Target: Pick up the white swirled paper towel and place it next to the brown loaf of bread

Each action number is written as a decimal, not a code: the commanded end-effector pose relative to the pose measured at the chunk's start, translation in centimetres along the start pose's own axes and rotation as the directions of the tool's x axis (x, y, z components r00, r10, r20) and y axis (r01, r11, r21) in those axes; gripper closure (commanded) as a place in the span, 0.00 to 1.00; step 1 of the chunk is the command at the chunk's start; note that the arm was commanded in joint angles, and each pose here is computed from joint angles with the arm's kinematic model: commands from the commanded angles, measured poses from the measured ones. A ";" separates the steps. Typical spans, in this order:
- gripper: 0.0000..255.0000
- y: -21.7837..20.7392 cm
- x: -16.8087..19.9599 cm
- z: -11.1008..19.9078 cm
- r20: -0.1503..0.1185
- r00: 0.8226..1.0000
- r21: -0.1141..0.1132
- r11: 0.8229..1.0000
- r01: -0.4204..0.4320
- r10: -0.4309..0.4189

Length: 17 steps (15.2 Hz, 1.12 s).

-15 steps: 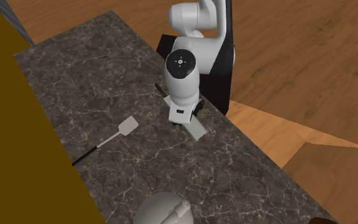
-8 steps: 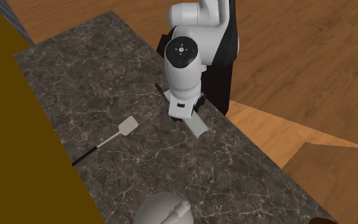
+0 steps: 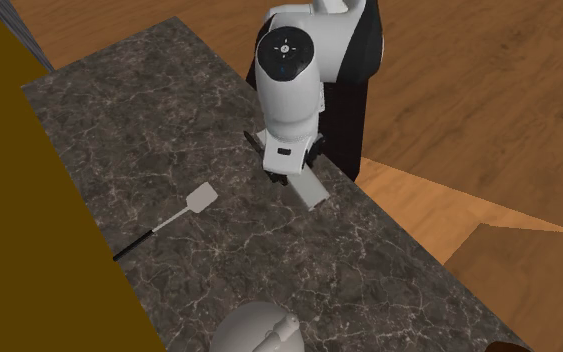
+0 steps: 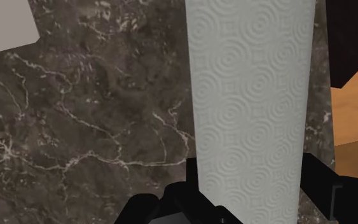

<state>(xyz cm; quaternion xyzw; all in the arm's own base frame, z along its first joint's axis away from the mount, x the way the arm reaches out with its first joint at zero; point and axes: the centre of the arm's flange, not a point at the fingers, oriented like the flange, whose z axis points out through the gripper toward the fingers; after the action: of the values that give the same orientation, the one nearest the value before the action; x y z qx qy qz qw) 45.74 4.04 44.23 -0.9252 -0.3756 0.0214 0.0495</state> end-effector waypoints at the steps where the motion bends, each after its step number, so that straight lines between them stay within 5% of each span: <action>1: 1.00 -0.1 0.0 -1.0 0.000 1.000 0.000 1.000 0.000 0.000; 17: 1.00 -1.0 0.0 -9.4 0.000 1.000 0.000 1.000 0.000 0.000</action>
<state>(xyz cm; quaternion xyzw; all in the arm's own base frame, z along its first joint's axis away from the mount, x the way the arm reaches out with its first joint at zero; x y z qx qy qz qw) 45.77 3.99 53.17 -0.9252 -0.3756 0.0215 0.0495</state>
